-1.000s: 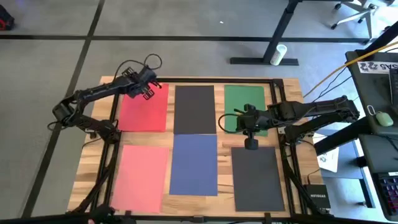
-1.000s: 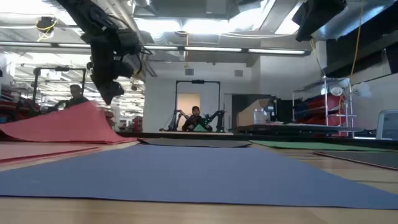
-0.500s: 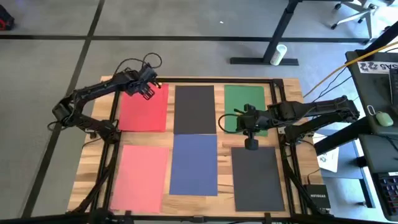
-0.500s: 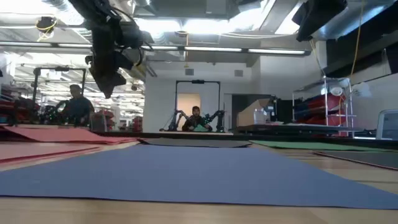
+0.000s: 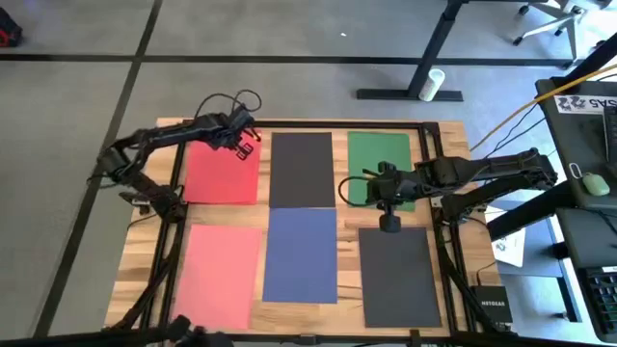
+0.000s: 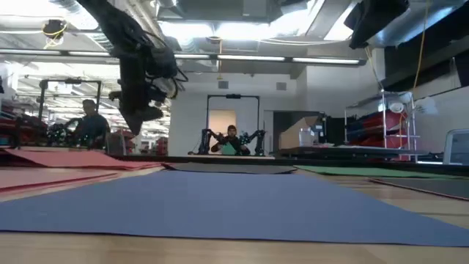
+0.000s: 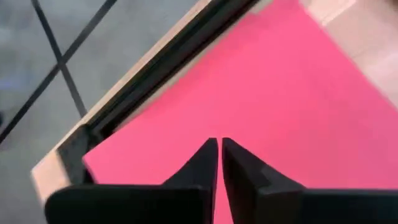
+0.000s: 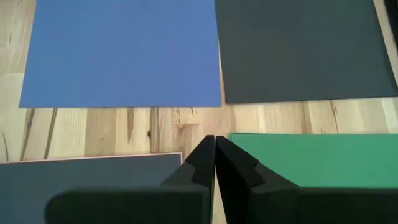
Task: Organize paper
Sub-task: Stack the red paper on the stacked red paper
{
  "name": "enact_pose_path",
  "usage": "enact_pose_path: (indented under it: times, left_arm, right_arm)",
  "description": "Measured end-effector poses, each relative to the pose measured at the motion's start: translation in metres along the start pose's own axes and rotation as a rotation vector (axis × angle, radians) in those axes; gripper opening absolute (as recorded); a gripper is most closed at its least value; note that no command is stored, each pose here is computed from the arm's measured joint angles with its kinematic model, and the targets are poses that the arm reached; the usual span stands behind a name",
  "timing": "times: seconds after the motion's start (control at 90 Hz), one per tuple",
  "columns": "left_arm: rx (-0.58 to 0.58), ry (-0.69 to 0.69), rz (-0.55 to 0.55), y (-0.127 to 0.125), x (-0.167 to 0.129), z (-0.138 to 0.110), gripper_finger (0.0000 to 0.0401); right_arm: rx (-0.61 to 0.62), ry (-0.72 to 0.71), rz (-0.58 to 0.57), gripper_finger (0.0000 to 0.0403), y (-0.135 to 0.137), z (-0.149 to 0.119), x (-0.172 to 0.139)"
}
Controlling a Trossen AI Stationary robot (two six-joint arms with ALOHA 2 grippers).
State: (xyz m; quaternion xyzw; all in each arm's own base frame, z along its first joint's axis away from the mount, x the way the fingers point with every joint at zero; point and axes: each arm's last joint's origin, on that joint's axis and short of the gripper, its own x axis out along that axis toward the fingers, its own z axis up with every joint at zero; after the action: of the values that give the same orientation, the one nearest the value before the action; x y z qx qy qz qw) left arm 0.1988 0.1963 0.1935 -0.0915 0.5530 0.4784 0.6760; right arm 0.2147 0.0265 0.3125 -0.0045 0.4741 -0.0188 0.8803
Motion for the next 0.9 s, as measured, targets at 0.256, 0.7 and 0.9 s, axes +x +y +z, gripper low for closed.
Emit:
enact_pose_path:
  times: [0.256, 0.7, 0.9]
  left_arm:
    - [0.038, -0.154, -0.171, -0.036, -0.01, 0.012, 0.0]
    - [0.162, -0.346, -0.373, -0.114, -0.037, 0.011, 0.0]
    - [0.231, -0.383, -0.395, -0.145, -0.042, 0.005, 0.0]
  right_arm:
    - [0.0, 0.0, 0.0, 0.0001, 0.0, 0.0, 0.0]
    - [0.0, -0.004, 0.001, 0.0001, 0.0, 0.0, 0.0]
    - [0.0, -0.005, 0.002, 0.0001, 0.0, 0.0, 0.0]
